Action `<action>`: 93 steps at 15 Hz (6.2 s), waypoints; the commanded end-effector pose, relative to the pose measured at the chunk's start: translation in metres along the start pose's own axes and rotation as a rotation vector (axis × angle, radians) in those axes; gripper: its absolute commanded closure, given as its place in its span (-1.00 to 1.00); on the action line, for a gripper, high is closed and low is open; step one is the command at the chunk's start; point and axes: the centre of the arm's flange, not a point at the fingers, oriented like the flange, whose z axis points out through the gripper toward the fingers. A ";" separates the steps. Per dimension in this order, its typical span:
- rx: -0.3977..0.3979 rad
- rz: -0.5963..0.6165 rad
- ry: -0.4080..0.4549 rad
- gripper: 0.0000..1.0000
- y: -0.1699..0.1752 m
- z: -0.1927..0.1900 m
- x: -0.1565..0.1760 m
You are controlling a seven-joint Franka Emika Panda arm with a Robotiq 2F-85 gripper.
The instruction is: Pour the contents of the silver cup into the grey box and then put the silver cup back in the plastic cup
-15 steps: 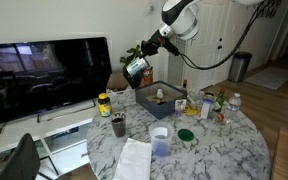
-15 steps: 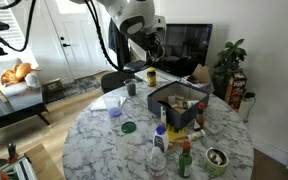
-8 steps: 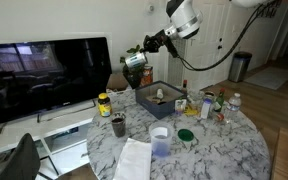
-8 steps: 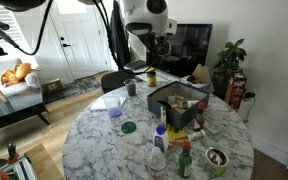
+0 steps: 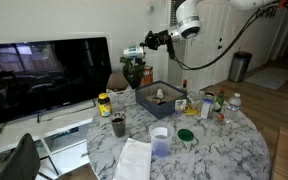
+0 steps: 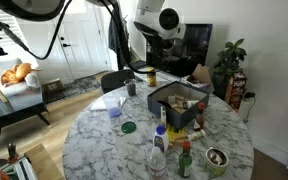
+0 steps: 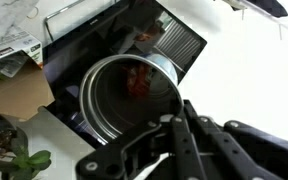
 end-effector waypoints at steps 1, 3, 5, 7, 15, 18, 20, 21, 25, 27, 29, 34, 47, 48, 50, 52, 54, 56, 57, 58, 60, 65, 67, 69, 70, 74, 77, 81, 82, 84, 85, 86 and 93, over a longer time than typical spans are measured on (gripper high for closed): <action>0.120 0.023 0.023 0.98 0.018 -0.008 -0.001; 0.157 0.033 0.051 0.98 0.024 -0.013 0.001; 0.221 0.055 0.090 0.98 0.030 -0.018 0.005; 0.298 0.071 0.127 0.98 0.035 -0.023 0.010; 0.471 0.125 0.175 0.98 0.048 -0.035 0.018; 0.484 0.121 0.173 0.98 0.049 -0.036 0.018; 0.478 0.114 0.165 0.98 0.048 -0.036 0.017; 0.459 0.113 0.147 0.98 0.046 -0.036 0.017; 0.312 0.008 0.056 0.98 0.006 -0.035 0.013; 0.241 -0.046 0.017 0.98 -0.019 -0.034 0.009; 0.167 -0.111 -0.015 0.98 -0.050 -0.035 0.005; -0.023 -0.272 -0.089 0.98 -0.110 -0.037 -0.019; -0.452 -0.642 -0.466 0.98 -0.143 -0.031 -0.129; -0.482 -0.664 -0.506 0.98 -0.140 -0.032 -0.135; -0.454 -0.666 -0.465 0.91 -0.121 -0.017 -0.128; -0.486 -0.685 -0.501 0.91 -0.117 -0.020 -0.134; -0.492 -0.693 -0.507 0.91 -0.117 -0.021 -0.134; -0.495 -0.766 -0.588 0.98 -0.121 -0.020 -0.147; -0.479 -0.802 -0.630 0.98 -0.126 -0.018 -0.155; -0.474 -0.843 -0.679 0.98 -0.132 -0.018 -0.163; -0.457 -0.898 -0.769 0.98 -0.141 -0.017 -0.180; -0.434 -1.026 -1.005 0.98 -0.159 -0.018 -0.225; -0.431 -1.073 -1.102 0.98 -0.162 -0.021 -0.244; -0.426 -1.034 -1.069 0.98 -0.162 -0.007 -0.236; -0.423 -1.040 -1.080 0.91 -0.163 -0.006 -0.240; -0.431 -1.048 -1.101 0.98 -0.165 -0.006 -0.239; -0.368 -1.138 -1.242 0.98 -0.173 0.003 -0.275; -0.350 -1.233 -1.386 0.98 -0.182 0.010 -0.322; -0.355 -1.276 -1.386 0.98 -0.180 0.013 -0.331; -0.369 -1.340 -1.399 0.98 -0.173 0.019 -0.343; -0.371 -1.360 -1.398 0.98 -0.170 0.022 -0.347; -0.381 -1.379 -1.403 0.98 -0.165 0.024 -0.352; -0.387 -1.415 -1.384 0.98 -0.128 0.047 -0.372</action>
